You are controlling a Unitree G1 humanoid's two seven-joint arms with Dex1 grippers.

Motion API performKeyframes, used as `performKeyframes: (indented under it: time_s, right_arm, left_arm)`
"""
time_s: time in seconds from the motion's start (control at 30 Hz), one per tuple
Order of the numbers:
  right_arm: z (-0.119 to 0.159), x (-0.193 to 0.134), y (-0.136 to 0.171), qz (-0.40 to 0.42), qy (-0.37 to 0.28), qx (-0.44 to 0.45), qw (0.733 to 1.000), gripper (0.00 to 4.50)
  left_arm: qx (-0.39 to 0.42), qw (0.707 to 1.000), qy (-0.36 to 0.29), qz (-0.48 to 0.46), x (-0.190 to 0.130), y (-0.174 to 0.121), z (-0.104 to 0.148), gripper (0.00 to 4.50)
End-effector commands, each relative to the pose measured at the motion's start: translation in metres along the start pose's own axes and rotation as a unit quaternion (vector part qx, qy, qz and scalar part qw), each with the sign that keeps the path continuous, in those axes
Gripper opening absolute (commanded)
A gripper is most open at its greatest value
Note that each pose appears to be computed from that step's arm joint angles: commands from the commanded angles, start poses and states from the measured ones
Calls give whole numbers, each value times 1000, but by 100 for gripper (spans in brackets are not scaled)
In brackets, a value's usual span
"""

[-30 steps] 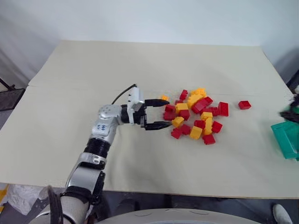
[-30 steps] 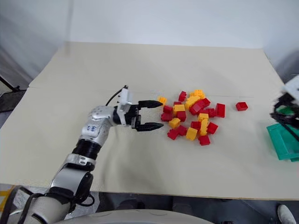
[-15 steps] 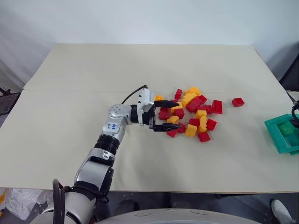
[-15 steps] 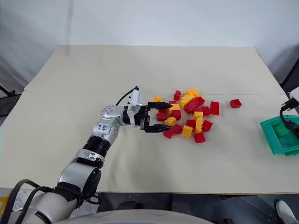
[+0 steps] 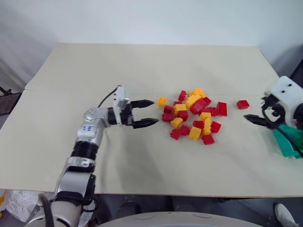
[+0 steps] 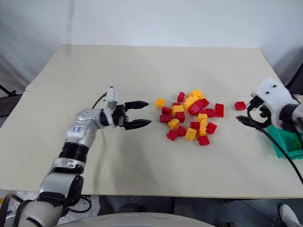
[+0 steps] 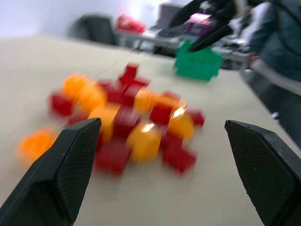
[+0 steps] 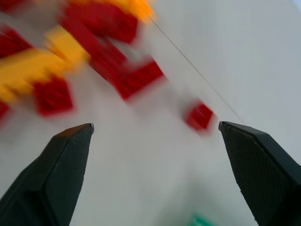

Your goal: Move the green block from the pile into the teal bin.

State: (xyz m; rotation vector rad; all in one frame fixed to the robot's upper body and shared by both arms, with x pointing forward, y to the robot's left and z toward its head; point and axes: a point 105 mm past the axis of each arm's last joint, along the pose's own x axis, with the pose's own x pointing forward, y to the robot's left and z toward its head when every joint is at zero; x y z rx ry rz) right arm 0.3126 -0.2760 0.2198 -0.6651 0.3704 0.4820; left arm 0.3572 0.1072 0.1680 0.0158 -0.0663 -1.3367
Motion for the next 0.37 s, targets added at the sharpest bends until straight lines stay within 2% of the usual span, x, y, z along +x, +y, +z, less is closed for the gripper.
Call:
performKeyframes:
  time_s: [0.03, 0.1, 0.2, 0.3, 0.37]
  right_arm:
    - [20, 5, 30, 81, -113, -6, 990, 446]
    - [22, 8, 34, 85, -169, 4, 982, 446]
    - [11, 7, 48, 136, -203, 21, 969, 446]
    - [0, 8, 55, 164, -204, 18, 965, 446]
    - [-8, 10, 58, 172, -193, 14, 966, 446]
  left_arm:
    - [-1, 999, -4, 38, -37, 2, 7, 450]
    - [-9, 999, 7, 53, -55, 1, 2, 450]
    - [-32, 995, 22, 87, -83, 1, -6, 450]
    - [-29, 993, 29, 112, -99, 1, -7, 450]
    - [23, 987, 53, 153, -114, 3, -7, 450]
